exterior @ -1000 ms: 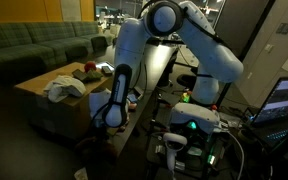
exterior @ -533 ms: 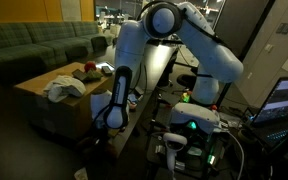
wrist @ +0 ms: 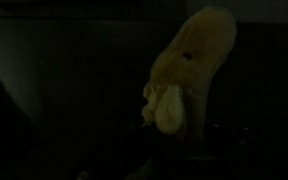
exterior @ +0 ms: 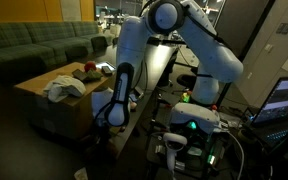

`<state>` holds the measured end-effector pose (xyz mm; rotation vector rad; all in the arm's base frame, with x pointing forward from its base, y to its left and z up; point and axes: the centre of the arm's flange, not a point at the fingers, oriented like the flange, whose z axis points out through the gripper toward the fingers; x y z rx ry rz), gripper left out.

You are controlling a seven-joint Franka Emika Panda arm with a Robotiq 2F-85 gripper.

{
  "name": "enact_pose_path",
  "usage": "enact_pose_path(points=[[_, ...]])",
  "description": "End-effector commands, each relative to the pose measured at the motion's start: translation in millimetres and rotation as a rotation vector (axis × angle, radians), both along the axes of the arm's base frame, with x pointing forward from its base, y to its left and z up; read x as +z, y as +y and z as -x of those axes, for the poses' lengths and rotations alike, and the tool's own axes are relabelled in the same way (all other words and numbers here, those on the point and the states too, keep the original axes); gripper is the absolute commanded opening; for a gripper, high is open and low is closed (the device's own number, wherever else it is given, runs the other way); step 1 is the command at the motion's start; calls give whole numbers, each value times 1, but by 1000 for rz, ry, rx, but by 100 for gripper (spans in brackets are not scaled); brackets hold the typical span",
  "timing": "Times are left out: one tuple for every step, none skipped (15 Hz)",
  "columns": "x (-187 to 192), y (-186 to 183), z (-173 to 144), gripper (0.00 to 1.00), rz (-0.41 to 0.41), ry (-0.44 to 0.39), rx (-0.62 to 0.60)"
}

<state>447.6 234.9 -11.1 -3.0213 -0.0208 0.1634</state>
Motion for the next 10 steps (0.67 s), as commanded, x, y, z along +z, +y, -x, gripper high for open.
enact_pose_path(points=[[54, -6, 21, 8, -8, 24, 52], [66, -6, 27, 8, -5, 36, 72], [79, -7, 33, 8, 5, 41, 86], [94, -8, 38, 8, 7, 51, 99], [106, -10, 41, 8, 15, 61, 111], [123, -13, 45, 8, 19, 70, 120], [135, -16, 47, 8, 31, 77, 128], [151, -22, 50, 8, 42, 79, 131], [169, -27, 48, 8, 52, 84, 134], [185, -34, 49, 8, 67, 79, 132]])
